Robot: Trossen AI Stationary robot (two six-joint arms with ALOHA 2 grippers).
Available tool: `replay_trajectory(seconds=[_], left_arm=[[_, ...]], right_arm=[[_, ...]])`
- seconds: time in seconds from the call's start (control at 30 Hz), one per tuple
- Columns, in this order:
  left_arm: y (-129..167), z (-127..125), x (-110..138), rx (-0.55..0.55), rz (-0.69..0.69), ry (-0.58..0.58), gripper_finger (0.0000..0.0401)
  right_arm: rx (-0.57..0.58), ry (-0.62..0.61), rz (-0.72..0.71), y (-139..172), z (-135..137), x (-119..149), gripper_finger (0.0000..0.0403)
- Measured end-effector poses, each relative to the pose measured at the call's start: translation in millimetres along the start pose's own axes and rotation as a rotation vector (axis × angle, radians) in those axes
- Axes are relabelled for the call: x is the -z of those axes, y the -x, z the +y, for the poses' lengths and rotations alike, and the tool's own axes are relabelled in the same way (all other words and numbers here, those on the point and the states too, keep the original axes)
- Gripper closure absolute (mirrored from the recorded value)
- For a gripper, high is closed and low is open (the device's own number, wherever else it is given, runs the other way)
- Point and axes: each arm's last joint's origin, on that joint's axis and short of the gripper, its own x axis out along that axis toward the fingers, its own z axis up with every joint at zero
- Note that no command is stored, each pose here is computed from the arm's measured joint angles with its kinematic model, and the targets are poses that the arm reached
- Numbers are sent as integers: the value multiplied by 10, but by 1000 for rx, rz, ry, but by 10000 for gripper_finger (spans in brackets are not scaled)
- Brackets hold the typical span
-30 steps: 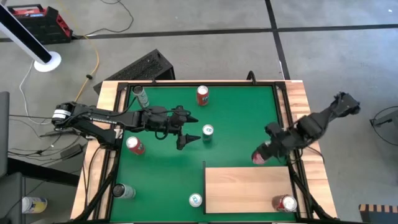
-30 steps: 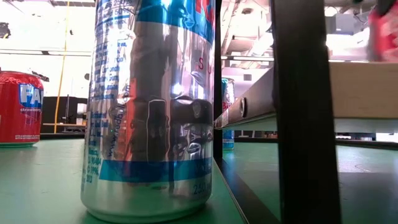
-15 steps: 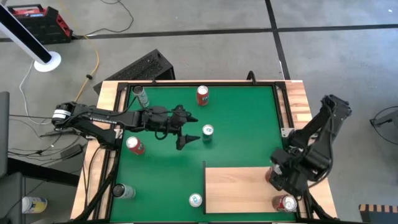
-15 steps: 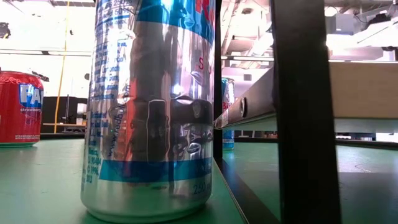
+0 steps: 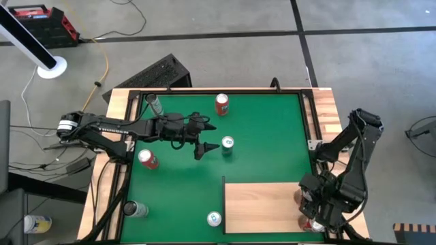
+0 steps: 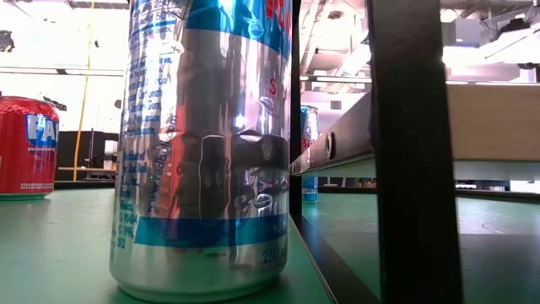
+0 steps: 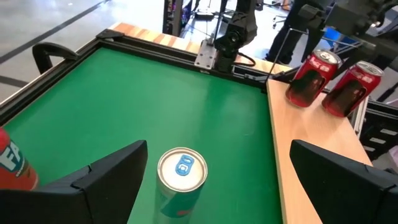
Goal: Place canned beverage on shelf
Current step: Put the red white soda can on the shelf aligned with the other red white soda
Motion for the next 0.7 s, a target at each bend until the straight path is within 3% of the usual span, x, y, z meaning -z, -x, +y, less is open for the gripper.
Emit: replay_trajectory(seconds=[0.7], left_arm=[[2,-16,-60,25,-60,55,21]], right_arm=[[-59,-2,-29,-69,-13,71,67]])
